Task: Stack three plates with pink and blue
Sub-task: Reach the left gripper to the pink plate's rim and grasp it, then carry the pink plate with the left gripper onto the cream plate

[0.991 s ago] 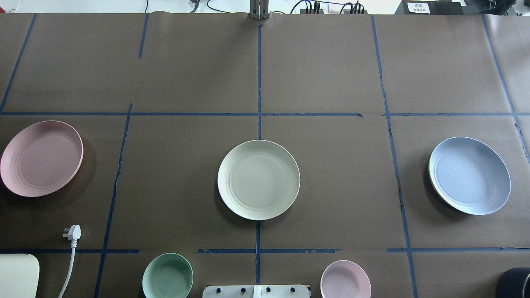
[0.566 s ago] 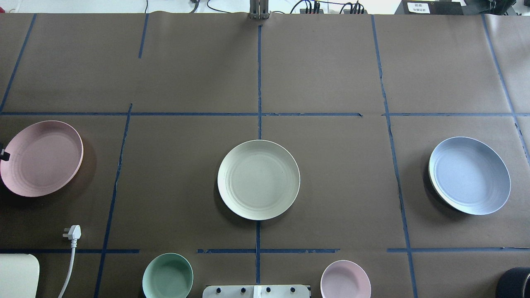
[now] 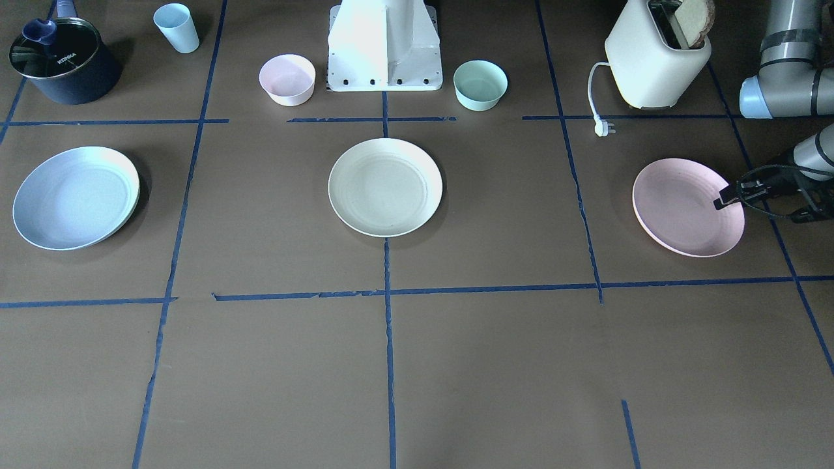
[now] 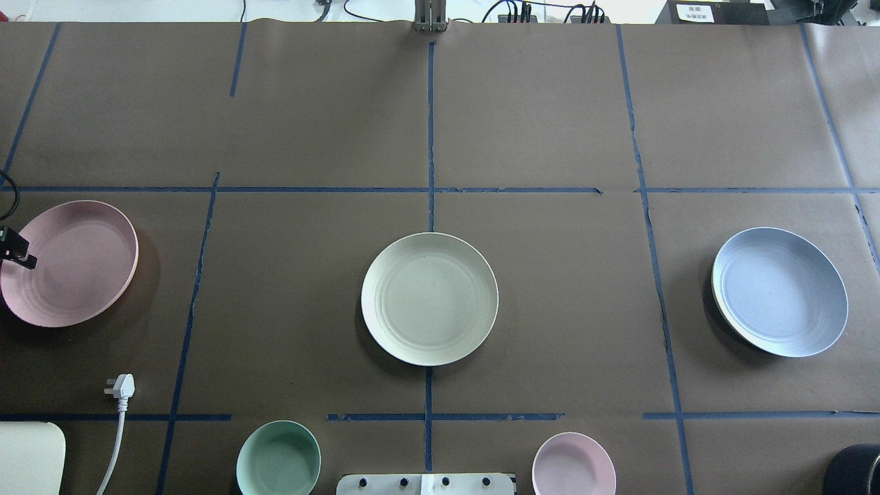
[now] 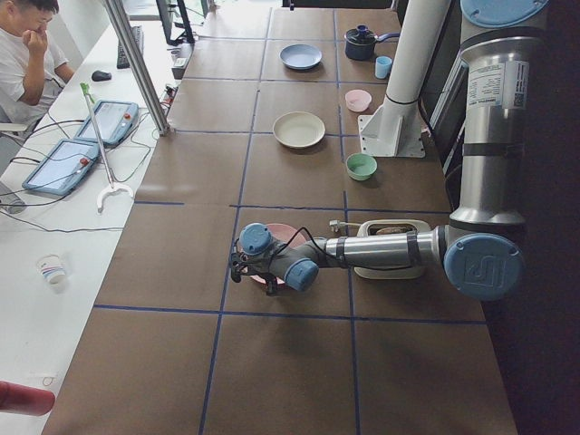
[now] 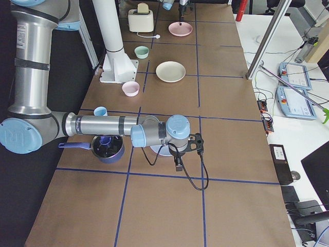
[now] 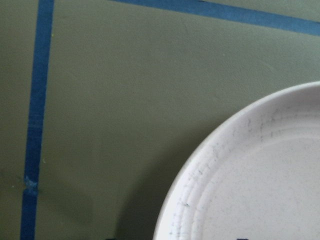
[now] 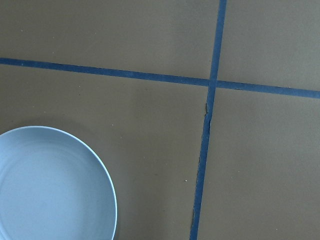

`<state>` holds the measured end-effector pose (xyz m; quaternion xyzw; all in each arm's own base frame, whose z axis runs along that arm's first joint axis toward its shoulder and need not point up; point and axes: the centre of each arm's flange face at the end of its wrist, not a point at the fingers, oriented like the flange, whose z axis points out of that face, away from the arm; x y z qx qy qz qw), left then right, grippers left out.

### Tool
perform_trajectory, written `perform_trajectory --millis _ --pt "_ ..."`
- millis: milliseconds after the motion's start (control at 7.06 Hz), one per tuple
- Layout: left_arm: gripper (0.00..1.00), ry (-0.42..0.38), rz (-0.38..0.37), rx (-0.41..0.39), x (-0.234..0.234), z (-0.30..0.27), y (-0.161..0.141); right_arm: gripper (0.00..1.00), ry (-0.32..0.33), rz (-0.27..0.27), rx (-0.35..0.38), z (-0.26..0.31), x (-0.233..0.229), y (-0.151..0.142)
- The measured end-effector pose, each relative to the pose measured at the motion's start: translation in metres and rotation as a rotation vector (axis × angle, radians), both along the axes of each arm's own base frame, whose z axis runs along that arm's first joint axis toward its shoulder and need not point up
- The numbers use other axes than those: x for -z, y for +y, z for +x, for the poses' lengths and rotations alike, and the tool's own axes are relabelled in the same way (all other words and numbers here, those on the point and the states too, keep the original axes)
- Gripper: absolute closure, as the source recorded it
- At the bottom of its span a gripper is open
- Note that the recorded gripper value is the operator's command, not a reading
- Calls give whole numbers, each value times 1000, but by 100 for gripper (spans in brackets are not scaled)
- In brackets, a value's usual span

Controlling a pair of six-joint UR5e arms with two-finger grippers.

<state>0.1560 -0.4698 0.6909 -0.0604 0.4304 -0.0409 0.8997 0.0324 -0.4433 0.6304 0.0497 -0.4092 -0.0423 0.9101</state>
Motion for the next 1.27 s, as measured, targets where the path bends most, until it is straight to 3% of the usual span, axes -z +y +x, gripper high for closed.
perform_trajectory --millis 283,708,991,1274 --pt "100 23 30 10 14 2 -3 0 -24 -4 4 -2 1 0" --pt "100 191 146 30 145 31 -31 0 -43 -7 5 -3 2 1" --pt "100 329 104 -11 273 119 -24 0 -56 -9 7 -4 3 1" --pt "100 361 93 -19 359 241 18 0 -61 -8 8 -4 4 1"
